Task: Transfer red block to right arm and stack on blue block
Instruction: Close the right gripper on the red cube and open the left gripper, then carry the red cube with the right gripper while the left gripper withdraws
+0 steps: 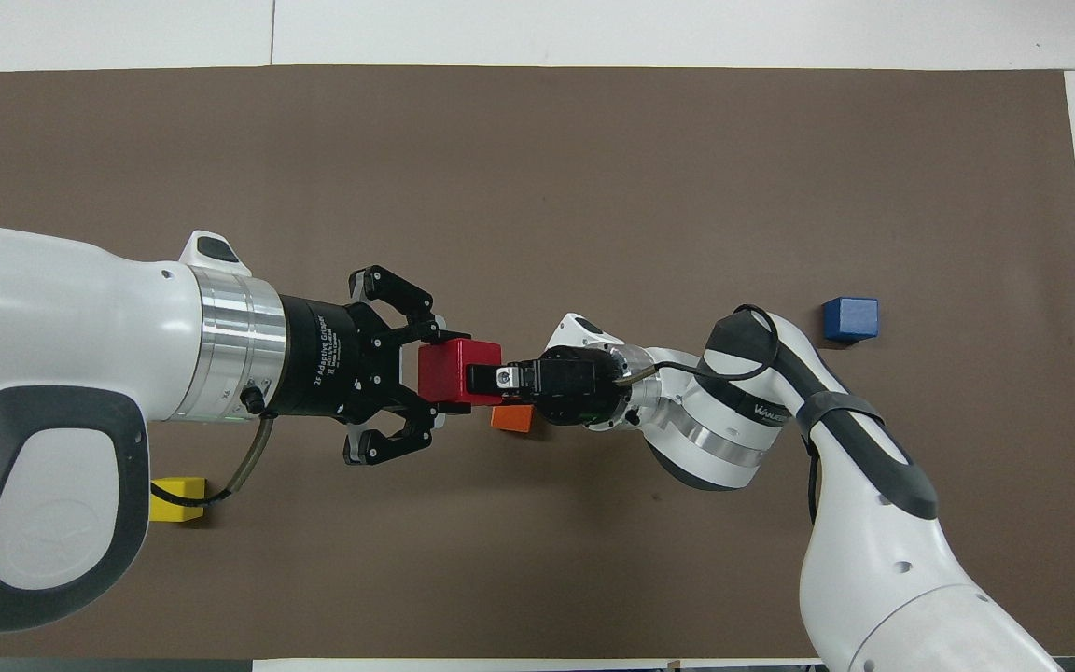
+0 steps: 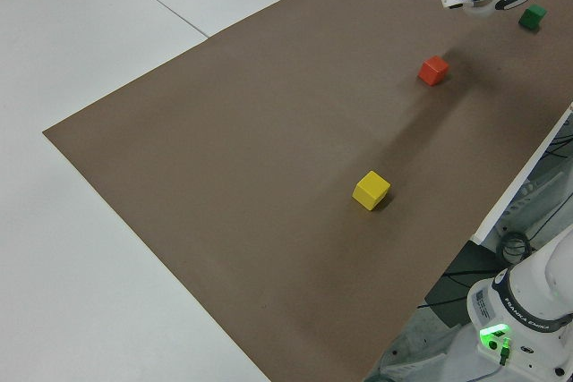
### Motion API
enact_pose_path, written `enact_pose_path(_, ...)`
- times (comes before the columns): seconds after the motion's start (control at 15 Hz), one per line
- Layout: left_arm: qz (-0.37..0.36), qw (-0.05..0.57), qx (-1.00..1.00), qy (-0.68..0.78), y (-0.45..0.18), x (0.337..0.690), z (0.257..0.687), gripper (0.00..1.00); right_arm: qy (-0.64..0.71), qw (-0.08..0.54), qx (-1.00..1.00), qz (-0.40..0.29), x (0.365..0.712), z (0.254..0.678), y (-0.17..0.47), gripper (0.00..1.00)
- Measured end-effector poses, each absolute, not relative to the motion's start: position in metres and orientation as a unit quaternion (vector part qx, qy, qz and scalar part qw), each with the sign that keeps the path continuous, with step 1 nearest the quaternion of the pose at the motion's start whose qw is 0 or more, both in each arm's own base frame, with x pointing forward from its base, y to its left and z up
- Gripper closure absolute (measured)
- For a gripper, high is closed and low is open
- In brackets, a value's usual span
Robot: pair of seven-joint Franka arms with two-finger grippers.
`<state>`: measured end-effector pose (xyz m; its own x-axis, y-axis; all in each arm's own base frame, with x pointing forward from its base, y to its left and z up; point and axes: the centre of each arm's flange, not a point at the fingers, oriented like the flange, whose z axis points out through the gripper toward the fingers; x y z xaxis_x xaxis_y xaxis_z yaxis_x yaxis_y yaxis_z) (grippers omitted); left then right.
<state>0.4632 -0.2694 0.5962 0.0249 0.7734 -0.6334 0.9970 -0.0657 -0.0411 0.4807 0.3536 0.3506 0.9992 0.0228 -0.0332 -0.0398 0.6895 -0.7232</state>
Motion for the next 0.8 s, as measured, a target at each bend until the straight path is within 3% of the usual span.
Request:
enact_pose_path(0.27, -0.22, 0.22, 0.689, 0.654, -0.241, 0.468, 0.608, 0.0, 0.013, 0.918, -0.396, 0.01, 0.485, 0.35, 0.347, 0.42)
enact_pose_path(0.6, -0.11, 0.194, 0.797, 0.561, -0.139, 0.493, 0.603, 0.0, 0.009, 0.919, -0.394, 0.008, 0.488, 0.355, 0.348, 0.42)
enact_pose_path(0.8, -0.029, 0.124, 0.895, 0.428, -0.088, 0.505, 0.59, 0.0, 0.02, 0.911, -0.411, 0.003, 0.5, 0.367, 0.34, 0.42)
